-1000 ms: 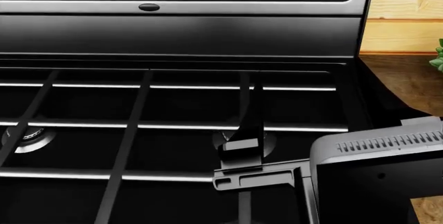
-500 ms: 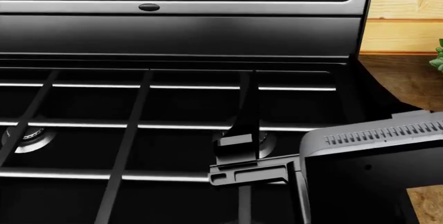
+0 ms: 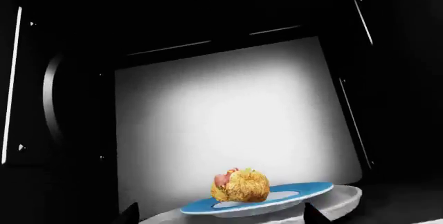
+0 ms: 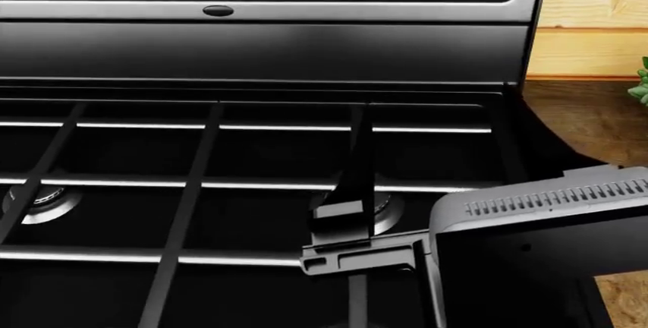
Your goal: Pick the hot dog from the counter and place it in the microwave.
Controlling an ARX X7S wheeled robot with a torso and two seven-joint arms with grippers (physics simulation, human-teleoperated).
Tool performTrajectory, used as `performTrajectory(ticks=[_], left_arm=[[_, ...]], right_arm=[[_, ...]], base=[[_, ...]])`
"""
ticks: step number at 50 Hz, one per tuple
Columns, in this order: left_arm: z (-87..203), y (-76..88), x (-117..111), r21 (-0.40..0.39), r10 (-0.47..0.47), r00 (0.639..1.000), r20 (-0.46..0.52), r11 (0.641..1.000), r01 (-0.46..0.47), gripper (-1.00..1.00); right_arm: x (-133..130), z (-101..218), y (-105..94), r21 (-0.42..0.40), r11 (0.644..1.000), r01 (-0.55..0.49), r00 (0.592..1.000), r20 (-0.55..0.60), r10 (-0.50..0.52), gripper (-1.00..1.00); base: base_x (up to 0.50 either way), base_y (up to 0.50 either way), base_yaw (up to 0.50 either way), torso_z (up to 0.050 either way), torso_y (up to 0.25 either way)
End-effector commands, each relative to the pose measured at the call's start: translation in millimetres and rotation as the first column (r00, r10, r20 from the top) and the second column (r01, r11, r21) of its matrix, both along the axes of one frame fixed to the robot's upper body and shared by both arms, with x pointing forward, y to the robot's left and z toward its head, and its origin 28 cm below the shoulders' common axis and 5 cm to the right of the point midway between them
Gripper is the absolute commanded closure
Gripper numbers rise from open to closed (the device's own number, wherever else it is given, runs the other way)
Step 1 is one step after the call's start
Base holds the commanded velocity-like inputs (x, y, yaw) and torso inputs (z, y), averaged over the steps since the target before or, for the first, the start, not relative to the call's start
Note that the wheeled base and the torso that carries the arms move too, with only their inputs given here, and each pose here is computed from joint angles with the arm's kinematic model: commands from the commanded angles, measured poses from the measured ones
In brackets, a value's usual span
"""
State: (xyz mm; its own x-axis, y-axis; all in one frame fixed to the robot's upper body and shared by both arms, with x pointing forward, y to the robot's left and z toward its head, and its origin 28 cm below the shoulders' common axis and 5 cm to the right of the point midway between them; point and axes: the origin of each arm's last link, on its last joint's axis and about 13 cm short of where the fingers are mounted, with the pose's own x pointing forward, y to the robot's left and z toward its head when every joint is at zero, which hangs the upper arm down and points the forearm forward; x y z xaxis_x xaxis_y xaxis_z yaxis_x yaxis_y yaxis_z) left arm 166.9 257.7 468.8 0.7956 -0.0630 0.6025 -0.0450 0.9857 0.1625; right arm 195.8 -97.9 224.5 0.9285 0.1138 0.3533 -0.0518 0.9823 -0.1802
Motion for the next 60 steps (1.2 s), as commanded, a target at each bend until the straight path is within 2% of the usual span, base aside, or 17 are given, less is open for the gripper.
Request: performTrajectory(ticks=[1,11,28,37,60], left_arm=[[-45.7,2.3,1.3,-0.051,-0.055,0.998,-0.02,0.997,0.054,-1.0],[-74.7,9.0,10.4,-0.096,-0.085,0.994,-0.065,0.992,0.078,-1.0],[-125.0,19.5,18.8,-0.189,-0.103,0.979,-0.174,0.98,0.07,-1.0],[-159.5,26.8,23.2,-0.236,-0.158,0.951,-0.266,0.967,0.095,-1.0],[-196.4,35.3,22.8,-0.312,-0.184,0.905,-0.383,0.948,0.06,-1.0]], right_arm=[[-1.1,-2.1,0.6,-0.003,1.0,-0.001,1.0,-0.007,0.001,-1.0],[-0.7,-2.5,-0.2,-0.01,1.0,-0.008,1.0,-0.01,0.008,-1.0],[-1.5,-4.1,-1.4,-0.015,1.0,-0.014,1.0,-0.018,0.014,-1.0],[-2.3,-6.2,-1.3,-0.016,1.0,-0.014,1.0,-0.027,0.013,-1.0],[-2.8,-6.6,-0.7,-0.024,0.999,-0.022,0.999,-0.035,0.021,-1.0]], base=[[0.0,0.0,0.0,0.0,0.0],[0.0,0.0,0.0,0.0,0.0],[0.0,0.0,0.0,0.0,0.0],[0.0,0.0,0.0,0.0,0.0],[0.0,0.0,0.0,0.0,0.0]])
